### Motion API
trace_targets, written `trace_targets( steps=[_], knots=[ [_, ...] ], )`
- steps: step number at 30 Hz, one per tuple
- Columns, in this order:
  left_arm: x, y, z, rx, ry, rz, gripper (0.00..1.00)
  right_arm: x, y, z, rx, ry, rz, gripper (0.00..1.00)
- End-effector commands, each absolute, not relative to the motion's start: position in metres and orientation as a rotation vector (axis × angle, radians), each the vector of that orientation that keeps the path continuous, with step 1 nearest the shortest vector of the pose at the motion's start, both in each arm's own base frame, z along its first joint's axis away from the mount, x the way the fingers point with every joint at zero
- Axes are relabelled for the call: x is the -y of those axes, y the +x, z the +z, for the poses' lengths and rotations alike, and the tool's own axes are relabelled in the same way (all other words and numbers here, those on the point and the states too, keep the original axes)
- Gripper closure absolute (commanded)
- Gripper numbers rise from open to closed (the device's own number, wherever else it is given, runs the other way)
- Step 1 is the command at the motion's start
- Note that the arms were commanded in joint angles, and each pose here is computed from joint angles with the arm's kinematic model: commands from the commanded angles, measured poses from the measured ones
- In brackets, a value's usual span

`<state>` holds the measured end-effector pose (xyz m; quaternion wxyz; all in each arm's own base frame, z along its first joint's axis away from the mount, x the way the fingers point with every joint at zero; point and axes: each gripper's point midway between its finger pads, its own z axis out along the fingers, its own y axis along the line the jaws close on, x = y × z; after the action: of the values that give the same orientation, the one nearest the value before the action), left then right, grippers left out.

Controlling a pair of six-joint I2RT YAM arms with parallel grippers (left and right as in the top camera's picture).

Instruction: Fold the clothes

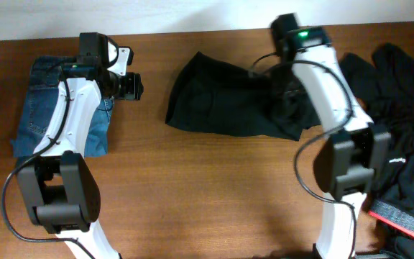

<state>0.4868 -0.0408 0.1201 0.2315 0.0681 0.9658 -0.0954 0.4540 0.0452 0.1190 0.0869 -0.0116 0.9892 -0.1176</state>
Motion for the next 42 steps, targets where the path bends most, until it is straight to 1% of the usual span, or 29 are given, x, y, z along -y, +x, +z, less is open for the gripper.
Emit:
trace_targets(
  steps=[1,2,8,9,10,12,14,16,18,22,26,28,30,31,32,33,34,36,39,42],
  knots=[
    [0.043,0.488,0.131,-2.628,0.189,-0.283,0.42,-0.083,0.459,0.104,-2.945,-0.118,-0.31,0.55],
    [0.043,0.488,0.131,-2.628,0.189,-0.284,0.43,-0.089,0.46,0.103,-2.938,-0.136,-0.306,0.56],
    [0.043,0.488,0.131,-2.628,0.189,-0.283,0.42,-0.121,0.466,0.102,-2.887,-0.204,-0.249,0.53],
    [0.043,0.488,0.132,-2.628,0.189,-0.283,0.42,-0.125,0.465,0.102,-2.891,-0.223,-0.227,0.51],
    [0.043,0.488,0.131,-2.629,0.189,-0.284,0.43,-0.134,0.463,0.1,-2.9,-0.276,-0.173,0.42],
    [0.043,0.488,0.131,-2.628,0.189,-0.283,0.43,-0.143,0.461,0.099,-2.905,-0.355,-0.108,0.28],
    [0.043,0.488,0.131,-2.628,0.189,-0.284,0.42,-0.153,0.459,0.099,-2.901,-0.47,-0.029,0.25],
    [0.043,0.488,0.131,-2.628,0.189,-0.283,0.42,-0.164,0.454,0.101,-2.881,-0.614,0.062,0.2],
    [0.043,0.488,0.131,-2.628,0.189,-0.284,0.43,-0.169,0.45,0.111,-2.857,-0.686,0.104,0.19],
    [0.043,0.488,0.131,-2.628,0.189,-0.284,0.43,-0.162,0.462,0.149,-2.773,-0.635,0.101,0.19],
    [0.043,0.488,0.131,-2.628,0.189,-0.284,0.43,-0.128,0.481,0.197,-2.69,-0.396,0.039,0.14],
    [0.043,0.488,0.131,-2.628,0.189,-0.284,0.43,-0.112,0.486,0.207,-2.677,-0.322,0.038,0.14],
    [0.043,0.488,0.131,-2.628,0.189,-0.284,0.42,-0.09,0.488,0.206,-2.698,-0.208,0.024,0.16],
    [0.043,0.488,0.131,-2.628,0.189,-0.284,0.42,-0.079,0.487,0.202,-2.717,-0.148,0.008,0.19],
    [0.043,0.488,0.131,-2.629,0.189,-0.284,0.43,-0.066,0.486,0.197,-2.739,-0.084,-0.015,0.24],
    [0.043,0.488,0.131,-2.629,0.189,-0.284,0.42,-0.047,0.484,0.188,-2.771,0.022,-0.06,0.32],
    [0.043,0.488,0.131,-2.629,0.189,-0.284,0.42,-0.038,0.483,0.185,-2.783,0.07,-0.079,0.37],
    [0.043,0.488,0.131,-2.628,0.189,-0.284,0.42,-0.023,0.481,0.173,-2.814,0.149,-0.089,0.44],
    [0.043,0.488,0.131,-2.629,0.189,-0.284,0.43,-0.021,0.474,0.152,-2.875,0.172,-0.018,0.49],
    [0.043,0.488,0.131,-2.628,0.189,-0.284,0.43,-0.036,0.467,0.132,-2.933,0.108,0.096,0.5]
  ],
)
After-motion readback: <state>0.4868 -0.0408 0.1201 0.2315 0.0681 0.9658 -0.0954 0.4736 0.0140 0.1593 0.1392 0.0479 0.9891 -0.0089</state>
